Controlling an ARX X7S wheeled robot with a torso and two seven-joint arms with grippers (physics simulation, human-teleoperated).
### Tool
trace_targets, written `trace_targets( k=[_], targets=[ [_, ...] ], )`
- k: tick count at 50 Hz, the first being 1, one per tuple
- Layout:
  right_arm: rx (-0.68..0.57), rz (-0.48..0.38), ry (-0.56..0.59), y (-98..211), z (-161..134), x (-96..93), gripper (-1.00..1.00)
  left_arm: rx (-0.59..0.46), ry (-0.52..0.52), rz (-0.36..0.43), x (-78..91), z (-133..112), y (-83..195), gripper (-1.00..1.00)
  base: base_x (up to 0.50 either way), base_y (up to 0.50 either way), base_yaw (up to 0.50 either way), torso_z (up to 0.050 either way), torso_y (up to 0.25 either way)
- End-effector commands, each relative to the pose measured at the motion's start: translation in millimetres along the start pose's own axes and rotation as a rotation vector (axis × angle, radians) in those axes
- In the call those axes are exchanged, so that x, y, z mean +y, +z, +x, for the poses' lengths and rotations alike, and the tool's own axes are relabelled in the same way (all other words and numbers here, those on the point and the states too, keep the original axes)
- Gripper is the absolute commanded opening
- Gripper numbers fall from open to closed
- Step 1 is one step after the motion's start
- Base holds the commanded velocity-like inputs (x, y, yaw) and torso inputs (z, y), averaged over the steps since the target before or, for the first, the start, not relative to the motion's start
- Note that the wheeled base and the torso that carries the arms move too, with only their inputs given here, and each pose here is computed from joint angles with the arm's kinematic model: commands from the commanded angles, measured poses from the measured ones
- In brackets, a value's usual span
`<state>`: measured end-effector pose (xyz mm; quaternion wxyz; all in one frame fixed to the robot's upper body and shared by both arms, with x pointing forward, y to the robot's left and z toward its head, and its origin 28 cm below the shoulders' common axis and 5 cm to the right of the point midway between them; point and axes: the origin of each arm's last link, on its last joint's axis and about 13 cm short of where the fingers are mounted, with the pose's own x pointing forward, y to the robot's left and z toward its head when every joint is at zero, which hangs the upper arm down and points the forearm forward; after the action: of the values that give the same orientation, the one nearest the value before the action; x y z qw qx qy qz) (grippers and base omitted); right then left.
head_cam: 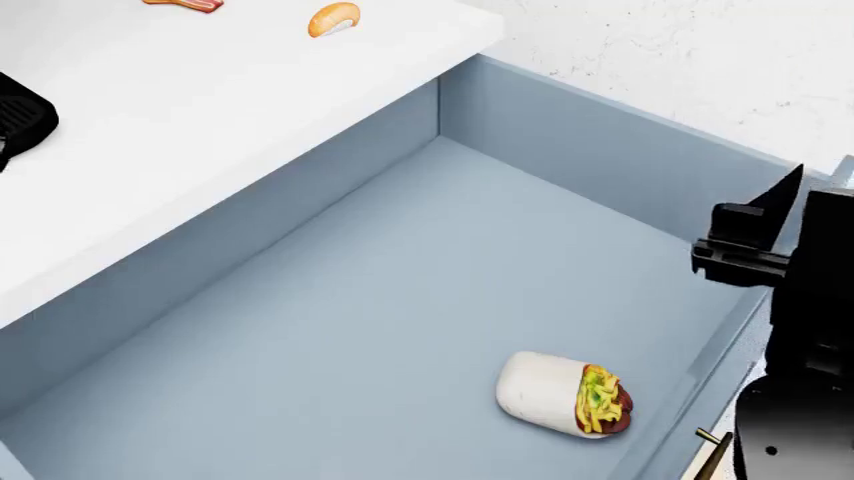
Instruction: Close the right drawer.
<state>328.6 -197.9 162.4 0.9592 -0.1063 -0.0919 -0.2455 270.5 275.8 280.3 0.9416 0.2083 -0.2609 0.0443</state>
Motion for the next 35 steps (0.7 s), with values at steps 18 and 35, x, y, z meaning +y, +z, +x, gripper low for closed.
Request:
trace_targets(
  k=[18, 35],
  targets=[
    [0.115, -0.022, -0.088, -43.2, -14.2, -12.8, 1.0, 0.008, -0.008, -0.006, -3.2, -5.0, -4.7, 1.0, 0.0, 0.0, 0.0, 0.0, 0.0],
    [0.182, -0.05, -0.091, -68.3, -21.3, -11.1, 1.0, 0.008, -0.008, -0.002, -2.8, -4.6, -3.5, 1.0, 0.0, 0.0, 0.0, 0.0, 0.0]
  ],
)
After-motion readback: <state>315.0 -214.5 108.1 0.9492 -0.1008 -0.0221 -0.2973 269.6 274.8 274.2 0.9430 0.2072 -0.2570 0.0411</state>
